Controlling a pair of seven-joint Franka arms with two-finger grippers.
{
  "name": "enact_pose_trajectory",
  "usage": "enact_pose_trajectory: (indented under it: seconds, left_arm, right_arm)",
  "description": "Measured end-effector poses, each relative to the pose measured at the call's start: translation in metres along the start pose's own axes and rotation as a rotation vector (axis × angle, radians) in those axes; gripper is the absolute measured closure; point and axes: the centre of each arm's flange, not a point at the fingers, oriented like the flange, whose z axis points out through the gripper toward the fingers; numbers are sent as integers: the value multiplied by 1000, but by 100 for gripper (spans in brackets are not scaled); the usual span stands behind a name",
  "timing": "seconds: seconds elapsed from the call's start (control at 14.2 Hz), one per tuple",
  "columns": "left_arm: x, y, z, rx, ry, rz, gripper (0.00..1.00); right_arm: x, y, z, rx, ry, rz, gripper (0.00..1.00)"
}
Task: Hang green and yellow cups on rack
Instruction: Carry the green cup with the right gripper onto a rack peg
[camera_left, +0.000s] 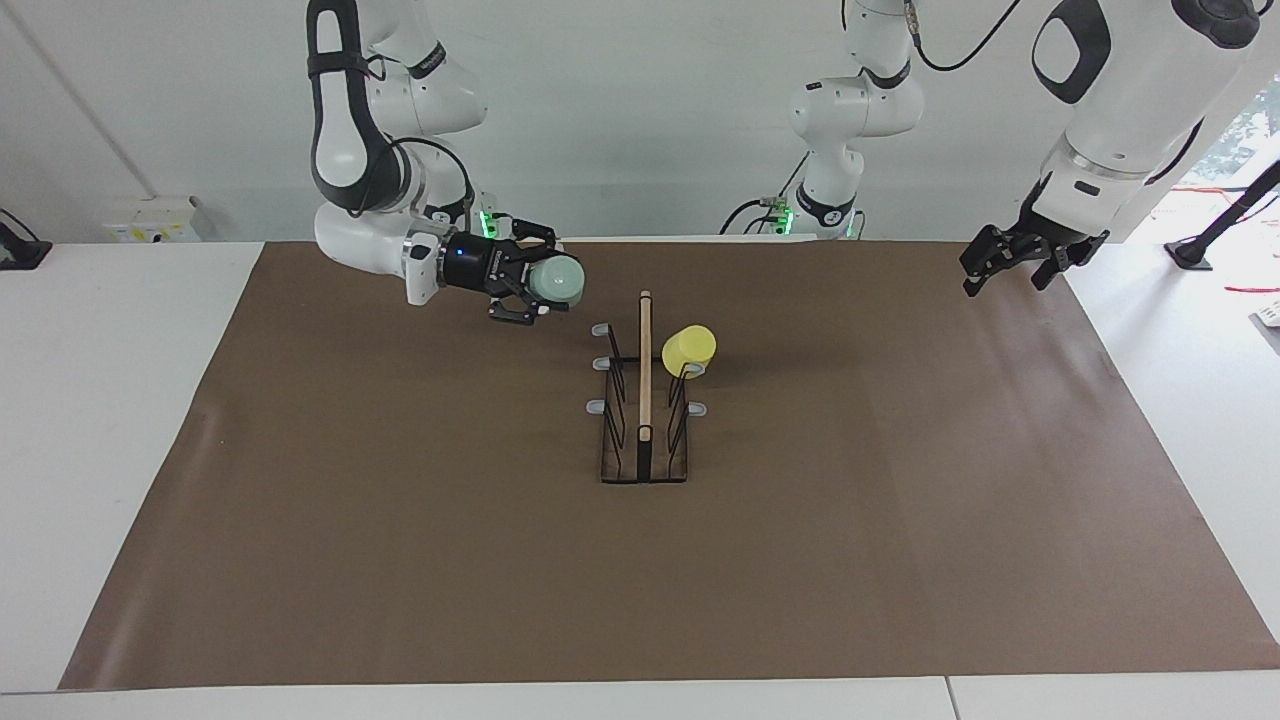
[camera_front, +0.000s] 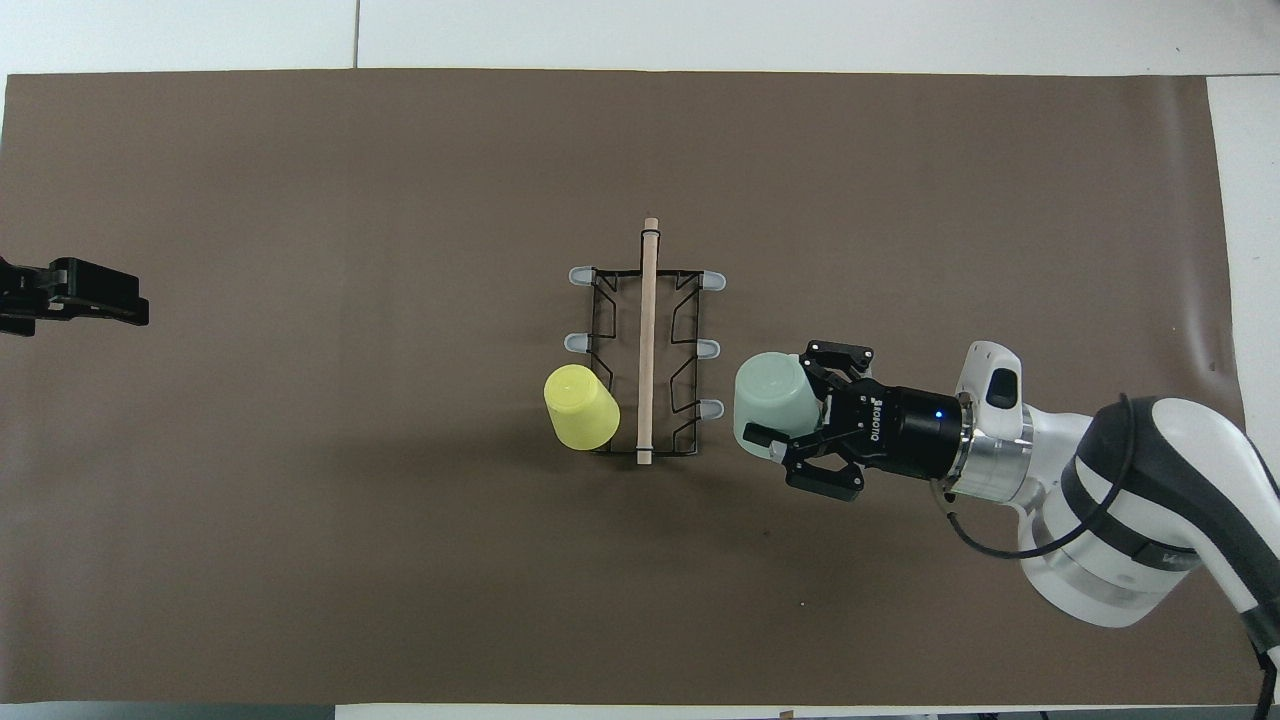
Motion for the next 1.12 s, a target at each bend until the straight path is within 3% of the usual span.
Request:
enact_pose_trajectory:
  seconds: [0.35, 1.12]
  left_arm:
    - [-1, -3, 6, 0, -29, 10, 0]
    - [-1, 0, 6, 0, -27, 18, 0]
  right_arm:
    - [-39, 7, 35, -25, 67, -17, 32]
    - [-68, 24, 46, -40, 40, -51, 32]
